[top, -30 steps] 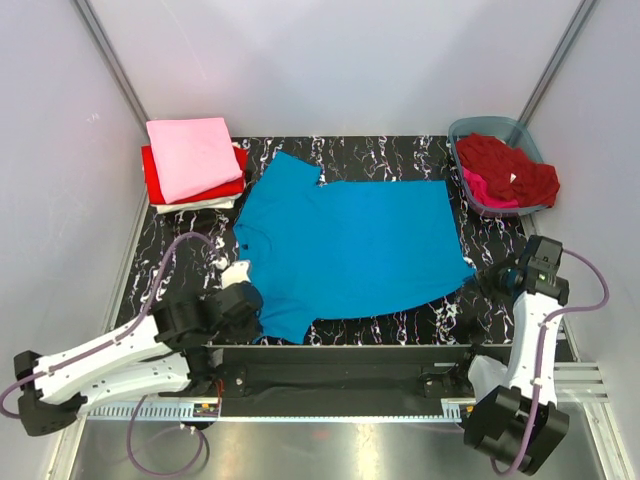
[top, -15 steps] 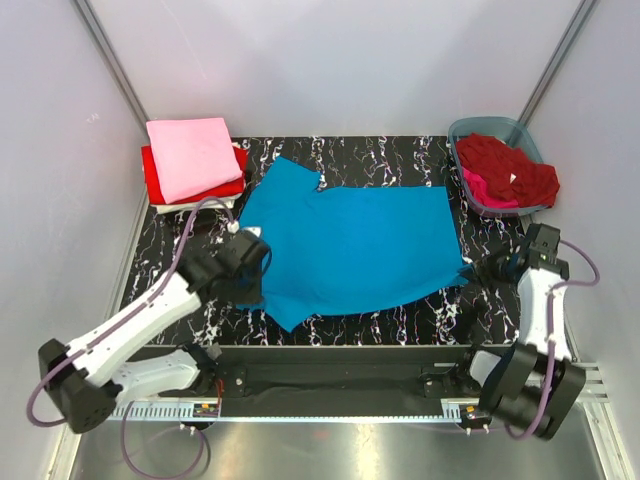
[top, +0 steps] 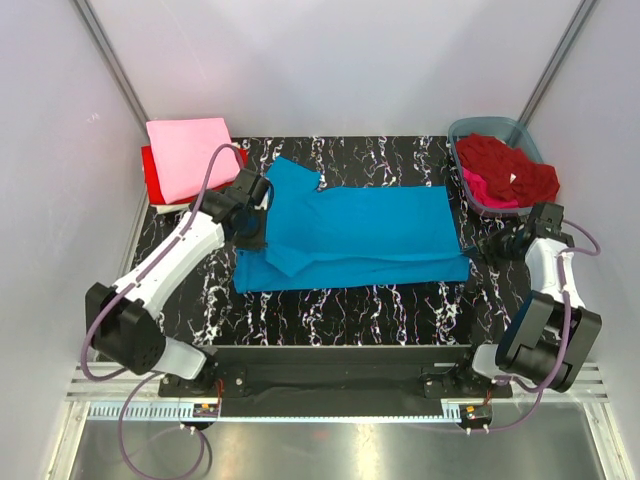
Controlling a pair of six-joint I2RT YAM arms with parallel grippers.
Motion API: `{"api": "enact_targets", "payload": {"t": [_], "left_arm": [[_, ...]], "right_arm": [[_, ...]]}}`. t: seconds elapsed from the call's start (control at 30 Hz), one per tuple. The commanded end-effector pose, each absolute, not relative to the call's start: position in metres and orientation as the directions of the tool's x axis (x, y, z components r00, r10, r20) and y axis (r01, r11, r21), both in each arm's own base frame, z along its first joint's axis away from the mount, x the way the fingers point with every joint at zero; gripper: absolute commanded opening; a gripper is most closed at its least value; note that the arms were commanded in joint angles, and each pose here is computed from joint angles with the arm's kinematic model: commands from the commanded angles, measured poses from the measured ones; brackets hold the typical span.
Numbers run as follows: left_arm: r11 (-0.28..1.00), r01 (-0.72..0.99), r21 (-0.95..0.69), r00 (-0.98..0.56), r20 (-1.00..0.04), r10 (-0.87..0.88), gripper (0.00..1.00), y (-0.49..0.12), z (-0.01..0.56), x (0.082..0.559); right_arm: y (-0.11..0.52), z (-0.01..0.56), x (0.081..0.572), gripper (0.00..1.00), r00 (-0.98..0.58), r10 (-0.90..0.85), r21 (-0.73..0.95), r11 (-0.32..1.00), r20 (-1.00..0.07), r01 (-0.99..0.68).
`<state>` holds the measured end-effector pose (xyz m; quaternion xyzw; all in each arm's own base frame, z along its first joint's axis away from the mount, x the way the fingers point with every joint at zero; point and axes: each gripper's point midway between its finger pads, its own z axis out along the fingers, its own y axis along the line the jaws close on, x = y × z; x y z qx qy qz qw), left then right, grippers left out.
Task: Fold and stack the t-shirts
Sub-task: Fold the tshirt
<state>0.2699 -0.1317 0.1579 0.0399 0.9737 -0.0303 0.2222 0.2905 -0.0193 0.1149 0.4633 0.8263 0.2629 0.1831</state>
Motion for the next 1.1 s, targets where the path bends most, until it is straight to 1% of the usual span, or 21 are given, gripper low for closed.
{"api": "enact_targets", "payload": {"t": [0.0,0.03,0.13,0.37,0.53,0.63,0.7,0.73,0.77,0.8,0.83,0.87,0.9,0.93,1.0,1.03,1.07], "left_arm": [[0.990,0.131,-0.048,-0.876,-0.473,0.093,0.00,-0.135,0.165,0.296],[0.990,0.133,-0.045,-0.874,-0.476,0.096,0.00,-0.135,0.166,0.301],[0.992,0.124,-0.030,-0.886,-0.453,0.097,0.00,-0.133,0.156,0.311],[0.994,0.103,0.025,-0.902,-0.420,0.104,0.00,-0.125,0.145,0.329],[0.994,0.084,0.067,-0.904,-0.414,0.104,0.00,-0.114,0.144,0.340],[0.993,0.062,0.096,-0.915,-0.392,0.095,0.00,-0.106,0.137,0.349],[0.992,0.047,0.118,-0.933,-0.351,0.086,0.00,-0.098,0.123,0.355],[0.992,0.037,0.122,-0.936,-0.344,0.077,0.00,-0.095,0.122,0.360],[0.991,0.040,0.130,-0.948,-0.307,0.078,0.02,-0.094,0.110,0.362],[0.991,0.036,0.132,-0.953,-0.294,0.074,0.12,-0.094,0.105,0.366],[0.992,0.027,0.124,-0.953,-0.296,0.063,0.18,-0.094,0.108,0.372],[0.991,0.026,0.134,-0.960,-0.273,0.062,0.26,-0.094,0.100,0.375],[0.991,0.013,0.131,-0.956,-0.289,0.050,0.43,-0.095,0.108,0.383],[0.990,0.004,0.142,-0.956,-0.290,0.045,0.48,-0.094,0.111,0.386],[0.988,-0.026,0.150,-0.948,-0.317,0.023,0.54,-0.093,0.123,0.391],[0.988,-0.050,0.146,-0.939,-0.343,0.003,0.64,-0.092,0.133,0.393],[0.989,-0.067,0.134,-0.923,-0.385,-0.011,0.68,-0.091,0.150,0.392]], "right_arm": [[-0.031,0.133,0.314,0.00,-0.484,0.866,0.636,0.445,-0.126,0.631],[-0.033,0.133,0.316,0.00,-0.484,0.865,0.634,0.448,-0.131,0.630],[-0.032,0.124,0.322,0.00,-0.486,0.869,0.638,0.427,-0.094,0.641],[-0.034,0.108,0.338,0.00,-0.494,0.867,0.642,0.412,-0.059,0.647],[-0.029,0.100,0.352,0.00,-0.531,0.846,0.634,0.437,-0.049,0.638],[-0.024,0.094,0.366,0.00,-0.555,0.831,0.630,0.457,-0.049,0.628],[-0.022,0.080,0.371,0.01,-0.572,0.820,0.605,0.468,-0.025,0.644],[-0.021,0.076,0.378,0.05,-0.584,0.811,0.594,0.477,-0.014,0.648],[-0.023,0.072,0.379,0.11,-0.590,0.807,0.576,0.490,-0.015,0.655],[-0.025,0.069,0.382,0.19,-0.594,0.804,0.566,0.497,-0.016,0.657],[-0.028,0.068,0.387,0.44,-0.596,0.803,0.554,0.501,-0.011,0.665],[-0.033,0.067,0.389,0.57,-0.598,0.801,0.534,0.520,-0.032,0.667],[-0.039,0.074,0.396,0.67,-0.597,0.800,0.532,0.532,-0.059,0.659],[-0.041,0.076,0.396,0.84,-0.595,0.801,0.520,0.538,-0.070,0.663],[-0.045,0.088,0.396,0.93,-0.593,0.799,0.514,0.551,-0.099,0.657],[-0.046,0.102,0.397,0.96,-0.590,0.797,0.528,0.561,-0.134,0.638],[-0.049,0.108,0.396,0.97,-0.583,0.797,0.522,0.568,-0.156,0.637]]}}
